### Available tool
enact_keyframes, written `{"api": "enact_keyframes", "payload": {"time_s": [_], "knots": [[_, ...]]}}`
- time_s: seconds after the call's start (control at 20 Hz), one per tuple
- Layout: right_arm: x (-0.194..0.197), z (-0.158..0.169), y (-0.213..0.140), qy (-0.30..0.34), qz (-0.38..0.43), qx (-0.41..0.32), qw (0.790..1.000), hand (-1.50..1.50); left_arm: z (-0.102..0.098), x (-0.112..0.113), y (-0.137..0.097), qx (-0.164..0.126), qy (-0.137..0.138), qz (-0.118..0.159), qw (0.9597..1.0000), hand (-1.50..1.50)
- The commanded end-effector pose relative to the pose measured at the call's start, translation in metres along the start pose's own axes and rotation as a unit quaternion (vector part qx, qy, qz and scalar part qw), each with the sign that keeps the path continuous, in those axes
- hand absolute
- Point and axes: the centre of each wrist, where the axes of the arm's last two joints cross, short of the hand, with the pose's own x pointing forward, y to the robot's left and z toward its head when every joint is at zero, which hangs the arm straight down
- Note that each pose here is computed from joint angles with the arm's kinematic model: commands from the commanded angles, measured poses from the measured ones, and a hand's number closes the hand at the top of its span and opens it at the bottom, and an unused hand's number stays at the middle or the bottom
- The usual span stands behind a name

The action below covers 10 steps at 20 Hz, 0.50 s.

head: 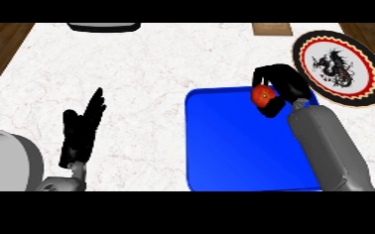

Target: Pick the tomato from the tray and place it in the plate

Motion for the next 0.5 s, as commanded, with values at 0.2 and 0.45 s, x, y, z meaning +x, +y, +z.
{"api": "enact_keyframes", "payload": {"time_s": [0.2,0.45], "knots": [[-0.035,-0.009,-0.072,0.071,-0.015,-0.165,0.984,1.5,-0.001,-0.008,0.0,0.006,0.01,0.005,0.9999,0.0],[-0.032,-0.001,-0.119,0.112,-0.014,-0.313,0.943,1.5,0.001,-0.017,0.02,0.01,0.018,0.001,0.9998,0.0]]}}
